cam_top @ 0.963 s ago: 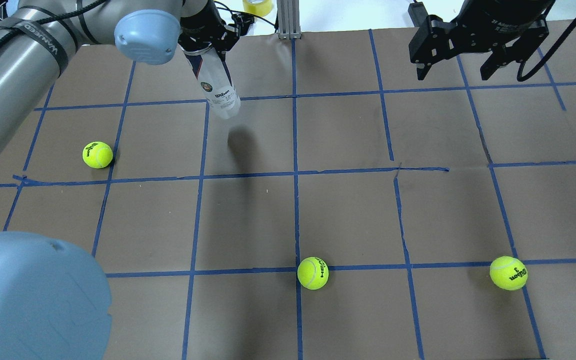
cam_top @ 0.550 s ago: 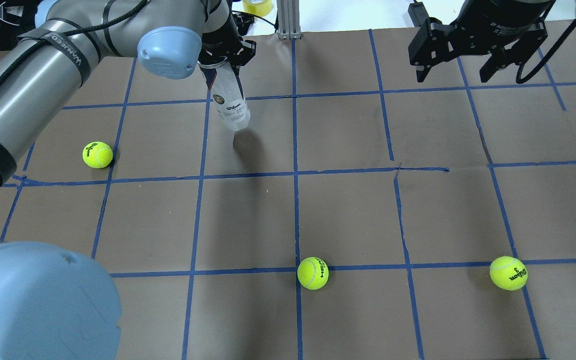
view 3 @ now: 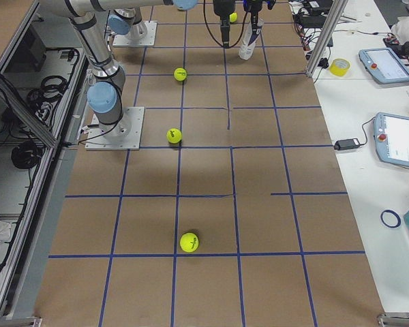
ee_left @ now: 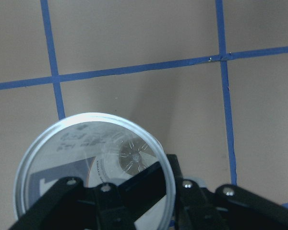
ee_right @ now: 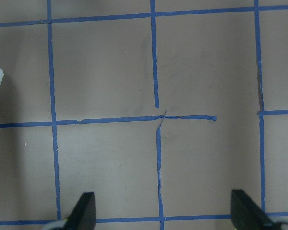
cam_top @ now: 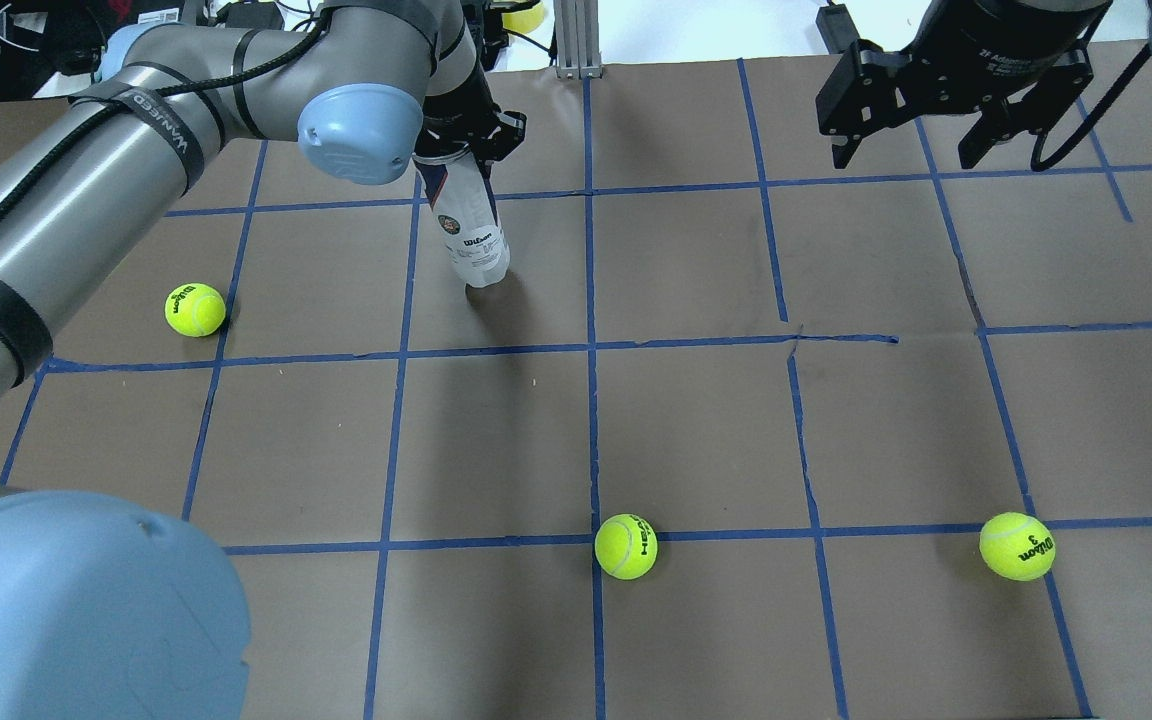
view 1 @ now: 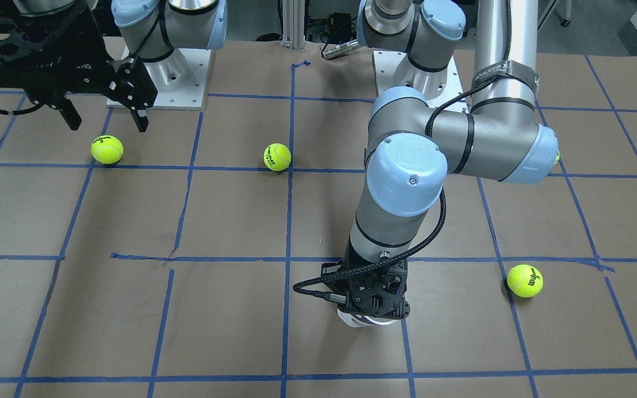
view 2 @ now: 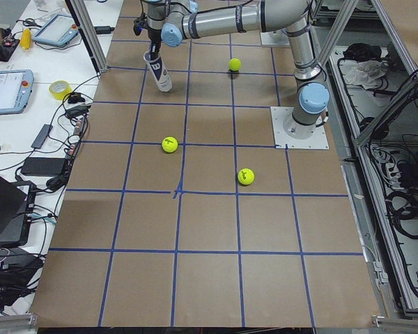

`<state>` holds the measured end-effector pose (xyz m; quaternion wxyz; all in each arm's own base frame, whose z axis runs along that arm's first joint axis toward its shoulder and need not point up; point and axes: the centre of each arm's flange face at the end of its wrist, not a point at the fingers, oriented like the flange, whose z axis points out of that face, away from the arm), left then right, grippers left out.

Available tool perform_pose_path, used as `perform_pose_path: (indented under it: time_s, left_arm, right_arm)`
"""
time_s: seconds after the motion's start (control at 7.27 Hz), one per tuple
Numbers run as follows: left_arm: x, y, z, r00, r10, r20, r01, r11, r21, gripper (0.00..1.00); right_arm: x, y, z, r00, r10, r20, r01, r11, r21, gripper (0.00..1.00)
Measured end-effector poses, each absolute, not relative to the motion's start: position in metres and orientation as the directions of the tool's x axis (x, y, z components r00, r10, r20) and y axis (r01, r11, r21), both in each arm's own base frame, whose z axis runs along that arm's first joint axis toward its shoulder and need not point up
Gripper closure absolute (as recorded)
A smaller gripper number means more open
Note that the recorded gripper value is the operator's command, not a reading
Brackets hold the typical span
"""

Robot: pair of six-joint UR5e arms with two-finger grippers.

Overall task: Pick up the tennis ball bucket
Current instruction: 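Swing the tube upright with the left gripper and lower it onto the table, then open the left gripper and lift it off the standing tube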

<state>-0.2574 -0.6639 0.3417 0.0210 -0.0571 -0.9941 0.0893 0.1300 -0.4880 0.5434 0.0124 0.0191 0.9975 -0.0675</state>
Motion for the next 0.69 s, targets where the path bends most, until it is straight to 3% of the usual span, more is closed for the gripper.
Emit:
perform_pose_path:
  time_s: [0.14, 0.28, 0.41, 0.69]
  left_arm:
    - [-0.259, -0.663, 0.341, -0.992, 0.123, 0.031, 0.115, 0.977, -0.179, 0.41]
    - [-0.261, -0.663, 0.341, -0.991, 0.127, 0.032, 0.119, 0.977, -0.178, 0.26]
    - [-0.263, -0.661, 0.342, -0.991, 0.13, 0.032, 0.123, 0.976, -0.177, 0.01]
    - [-0.267, -0.654, 0.358, -0.99, 0.134, 0.033, 0.125, 0.974, -0.187, 0.0]
  right_arm:
    - [0.13, -0.488, 0.543, -0.999, 0.036, -0.027, 0.04, 0.99, -0.134, 0.0]
    - [0.13, -0.488, 0.543, -0.999, 0.036, -0.027, 0.039, 0.99, -0.134, 0.0]
    - [0.13, -0.488, 0.543, -0.999, 0.035, -0.026, 0.039, 0.99, -0.133, 0.0]
    - [0.13, -0.488, 0.541, -0.999, 0.035, -0.025, 0.038, 0.991, -0.129, 0.0]
